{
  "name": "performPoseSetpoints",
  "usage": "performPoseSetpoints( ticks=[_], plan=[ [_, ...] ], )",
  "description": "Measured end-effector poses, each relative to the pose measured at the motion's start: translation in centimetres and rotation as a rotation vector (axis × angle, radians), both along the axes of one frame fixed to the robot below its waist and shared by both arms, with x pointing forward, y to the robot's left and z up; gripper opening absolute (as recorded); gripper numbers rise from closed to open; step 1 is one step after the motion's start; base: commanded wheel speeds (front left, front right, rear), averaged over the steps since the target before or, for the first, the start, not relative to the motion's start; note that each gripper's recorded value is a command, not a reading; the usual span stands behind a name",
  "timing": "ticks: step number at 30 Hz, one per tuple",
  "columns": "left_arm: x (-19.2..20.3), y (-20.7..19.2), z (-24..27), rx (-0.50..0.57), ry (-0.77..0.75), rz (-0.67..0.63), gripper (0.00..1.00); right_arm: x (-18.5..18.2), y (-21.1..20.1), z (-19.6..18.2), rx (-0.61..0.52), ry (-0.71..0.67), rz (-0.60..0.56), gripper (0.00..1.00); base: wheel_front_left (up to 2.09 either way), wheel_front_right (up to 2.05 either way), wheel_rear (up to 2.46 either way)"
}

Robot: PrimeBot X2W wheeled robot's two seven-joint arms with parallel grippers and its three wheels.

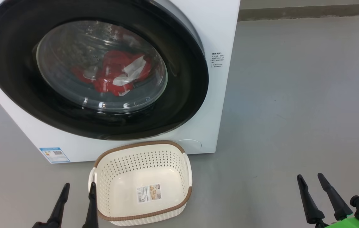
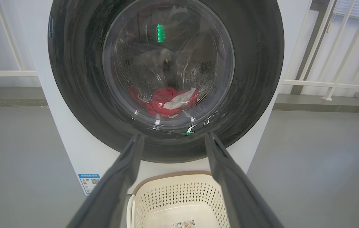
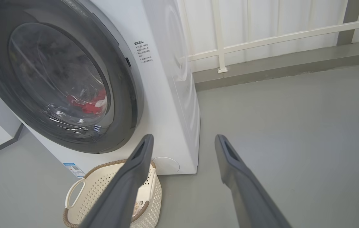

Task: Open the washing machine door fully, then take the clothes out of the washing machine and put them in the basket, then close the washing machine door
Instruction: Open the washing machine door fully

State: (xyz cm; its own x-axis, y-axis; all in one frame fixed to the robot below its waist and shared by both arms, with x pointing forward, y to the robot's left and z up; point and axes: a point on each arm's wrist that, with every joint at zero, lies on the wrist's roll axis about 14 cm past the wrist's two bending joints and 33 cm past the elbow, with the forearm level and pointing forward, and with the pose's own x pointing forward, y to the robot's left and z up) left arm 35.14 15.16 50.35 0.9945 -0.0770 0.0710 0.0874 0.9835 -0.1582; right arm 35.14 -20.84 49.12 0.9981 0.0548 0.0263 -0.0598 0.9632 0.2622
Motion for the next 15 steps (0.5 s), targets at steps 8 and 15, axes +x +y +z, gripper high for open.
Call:
performPoseSetpoints(
  ticks=[8, 15],
  plan=[
    [0.0, 0.18, -0.3, -0.006, 0.01, 0.007, 1.0, 0.14, -0.21, 0.15, -0.019, -0.006, -0.008, 1.0, 0.0, 0.0, 0.0],
    [0.02, 0.14, -0.49, -0.006, 0.016, 0.006, 1.0, 0.16, -0.04, 0.16, -0.02, -0.007, -0.004, 1.0, 0.0, 0.0, 0.0]
  ],
)
